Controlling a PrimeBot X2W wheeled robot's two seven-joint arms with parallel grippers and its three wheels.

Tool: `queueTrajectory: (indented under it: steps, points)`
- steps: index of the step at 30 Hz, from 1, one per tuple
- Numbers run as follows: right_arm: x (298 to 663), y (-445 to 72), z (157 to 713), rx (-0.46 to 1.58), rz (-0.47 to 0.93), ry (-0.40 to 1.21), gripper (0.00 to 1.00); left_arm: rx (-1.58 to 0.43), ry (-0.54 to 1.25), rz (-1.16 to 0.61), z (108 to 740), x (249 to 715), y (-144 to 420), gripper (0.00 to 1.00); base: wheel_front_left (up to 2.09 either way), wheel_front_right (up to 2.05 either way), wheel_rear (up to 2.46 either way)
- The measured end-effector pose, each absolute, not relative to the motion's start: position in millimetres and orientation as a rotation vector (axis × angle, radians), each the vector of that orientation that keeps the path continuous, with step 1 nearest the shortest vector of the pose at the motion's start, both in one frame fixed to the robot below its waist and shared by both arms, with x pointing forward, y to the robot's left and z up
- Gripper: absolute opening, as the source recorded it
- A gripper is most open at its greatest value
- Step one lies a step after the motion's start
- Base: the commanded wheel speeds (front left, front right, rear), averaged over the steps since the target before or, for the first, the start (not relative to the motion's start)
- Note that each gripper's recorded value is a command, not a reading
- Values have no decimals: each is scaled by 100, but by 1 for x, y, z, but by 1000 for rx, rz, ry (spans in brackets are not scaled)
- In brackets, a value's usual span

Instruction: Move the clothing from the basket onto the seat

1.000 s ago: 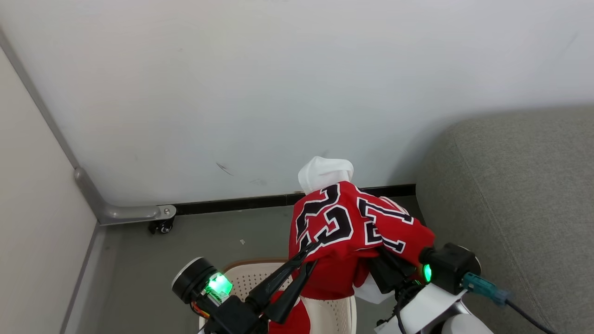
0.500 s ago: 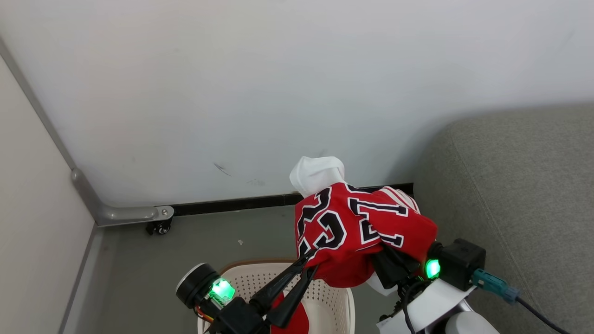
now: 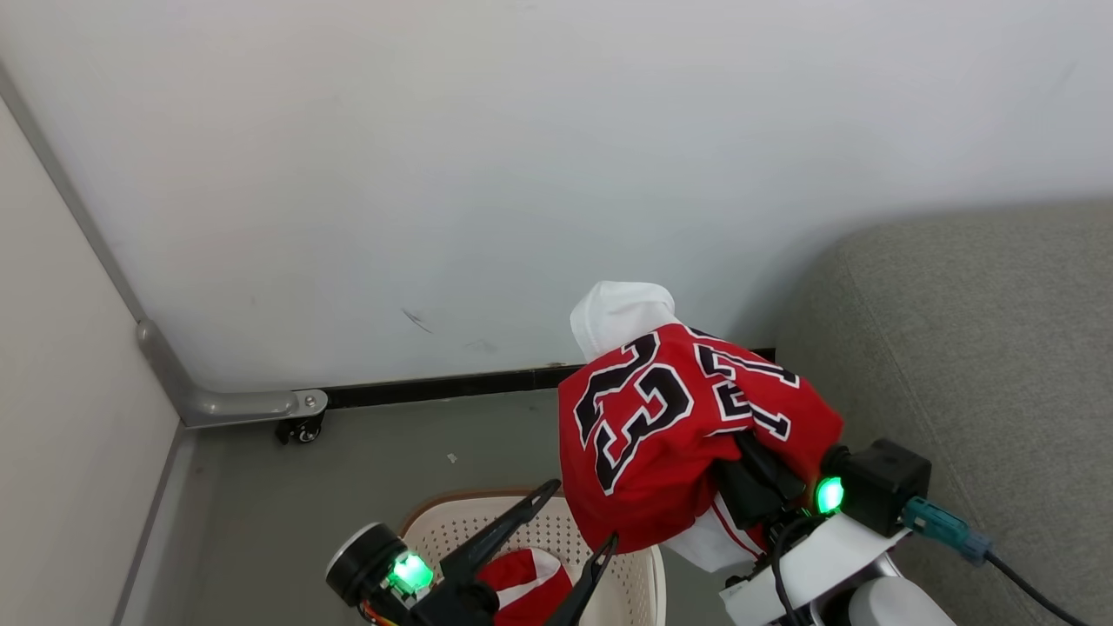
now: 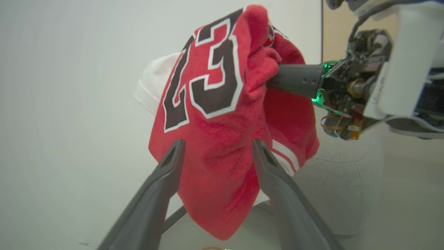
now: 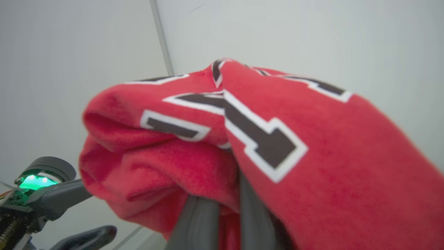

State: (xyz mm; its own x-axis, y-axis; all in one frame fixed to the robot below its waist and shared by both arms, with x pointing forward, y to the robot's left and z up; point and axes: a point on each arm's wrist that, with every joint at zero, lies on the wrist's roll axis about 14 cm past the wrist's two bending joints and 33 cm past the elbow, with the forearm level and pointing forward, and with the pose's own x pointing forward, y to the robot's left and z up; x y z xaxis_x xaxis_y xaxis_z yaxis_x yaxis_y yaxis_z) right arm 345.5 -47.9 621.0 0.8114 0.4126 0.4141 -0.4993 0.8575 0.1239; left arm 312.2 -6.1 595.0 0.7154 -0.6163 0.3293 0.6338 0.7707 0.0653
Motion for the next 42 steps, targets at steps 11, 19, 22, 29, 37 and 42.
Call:
queueTrajectory:
  steps: [11, 19, 22, 29, 37, 42]
  points:
    - [348, -60, 628, 229, 457, -413, 0, -8, -251, -746, 561, 299, -13, 100, 0, 0, 0]
    - [351, -73, 632, 216, 417, -430, 0, -43, -171, -715, 539, 302, -5, 100, 0, 0, 0]
    - [353, -79, 632, 205, 396, -433, 0, -72, -147, -700, 534, 302, -3, 100, 0, 0, 0]
    - [357, -101, 635, 172, 327, -453, 0, -81, -131, -704, 530, 304, -5, 100, 0, 0, 0]
    - [355, -120, 628, 151, 267, -440, 0, -87, -111, -732, 525, 302, -12, 100, 0, 0, 0]
    - [354, -129, 627, 148, 238, -437, 0, -96, -105, -748, 524, 302, -16, 100, 0, 0, 0]
